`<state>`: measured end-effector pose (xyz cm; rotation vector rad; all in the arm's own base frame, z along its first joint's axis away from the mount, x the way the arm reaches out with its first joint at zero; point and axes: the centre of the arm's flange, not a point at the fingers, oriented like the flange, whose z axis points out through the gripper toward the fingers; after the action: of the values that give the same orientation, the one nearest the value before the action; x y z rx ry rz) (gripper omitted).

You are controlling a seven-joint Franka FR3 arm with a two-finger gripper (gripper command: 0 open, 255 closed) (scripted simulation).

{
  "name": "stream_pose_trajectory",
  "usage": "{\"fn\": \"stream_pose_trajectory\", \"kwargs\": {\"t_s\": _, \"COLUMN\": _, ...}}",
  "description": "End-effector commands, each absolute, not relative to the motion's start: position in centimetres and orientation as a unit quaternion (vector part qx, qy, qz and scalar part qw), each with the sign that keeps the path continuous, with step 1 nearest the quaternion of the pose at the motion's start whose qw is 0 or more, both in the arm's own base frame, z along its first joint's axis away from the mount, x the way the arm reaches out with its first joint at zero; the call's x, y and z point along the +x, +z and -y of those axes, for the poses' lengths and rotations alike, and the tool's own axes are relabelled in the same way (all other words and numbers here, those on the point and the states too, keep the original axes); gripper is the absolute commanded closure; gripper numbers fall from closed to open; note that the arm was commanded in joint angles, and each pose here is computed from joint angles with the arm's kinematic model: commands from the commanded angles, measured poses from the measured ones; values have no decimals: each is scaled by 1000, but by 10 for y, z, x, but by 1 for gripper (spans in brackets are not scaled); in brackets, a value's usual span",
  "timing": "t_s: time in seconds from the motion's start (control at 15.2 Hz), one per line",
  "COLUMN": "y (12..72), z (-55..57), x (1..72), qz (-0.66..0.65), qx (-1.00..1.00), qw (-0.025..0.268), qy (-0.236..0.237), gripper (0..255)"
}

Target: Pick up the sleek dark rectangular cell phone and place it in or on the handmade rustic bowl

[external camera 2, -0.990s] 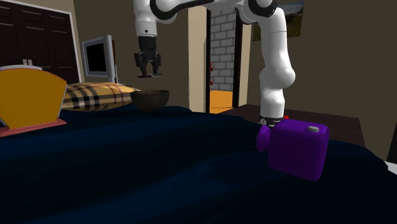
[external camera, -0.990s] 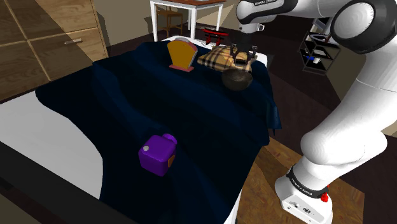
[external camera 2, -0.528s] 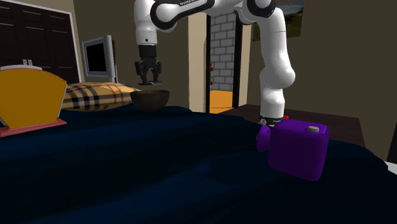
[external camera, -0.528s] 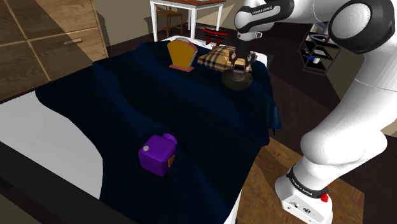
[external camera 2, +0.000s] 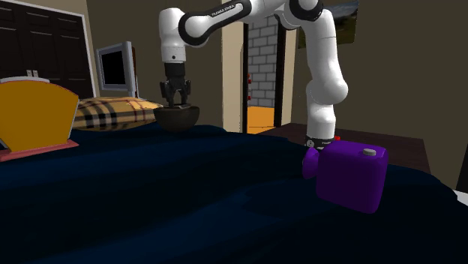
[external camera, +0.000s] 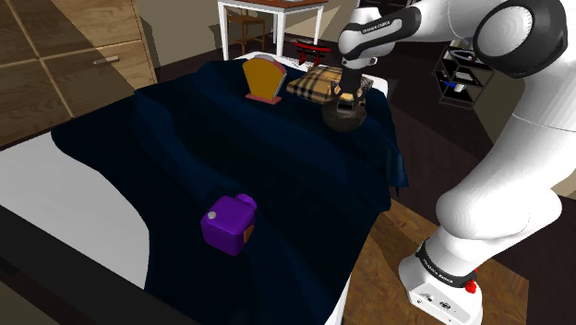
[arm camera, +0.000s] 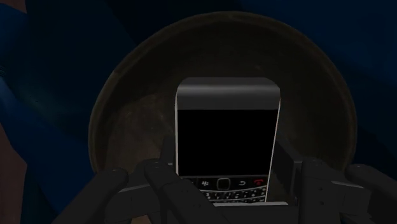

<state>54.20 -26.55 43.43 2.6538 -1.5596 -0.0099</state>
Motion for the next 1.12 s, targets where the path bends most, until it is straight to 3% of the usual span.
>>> {"fn": "stream_pose_trajectory", "kwargs": {"t_s": 0.0, "y": 434, "z": 265, "x": 542, "qz": 506, "qx": 862, "qw": 32, "qy": -3, "gripper": 255}}
{"fn": "stream_pose_trajectory", "kwargs": {"t_s": 0.26, "y": 434, "z": 265, "x": 542, "qz": 506, "qx": 862, "qw": 32, "qy": -3, "gripper": 255}}
{"fn": "stream_pose_trajectory", "kwargs": {"t_s": 0.33, "y": 434, "z": 265, "x": 542, "qz": 506, "qx": 862, "qw": 32, "qy": -3, "gripper": 0}}
{"fn": "stream_pose_trajectory", "kwargs": {"t_s": 0.66, "y": 434, "z": 265, "x": 542, "qz": 506, "qx": 862, "qw": 32, "qy": -3, "gripper": 0}}
{"fn": "stream_pose_trajectory", "kwargs": {"t_s": 1.06, "y": 484, "z": 262, "x": 544, "qz": 506, "qx": 862, "qw": 32, "qy": -3, "gripper": 0}}
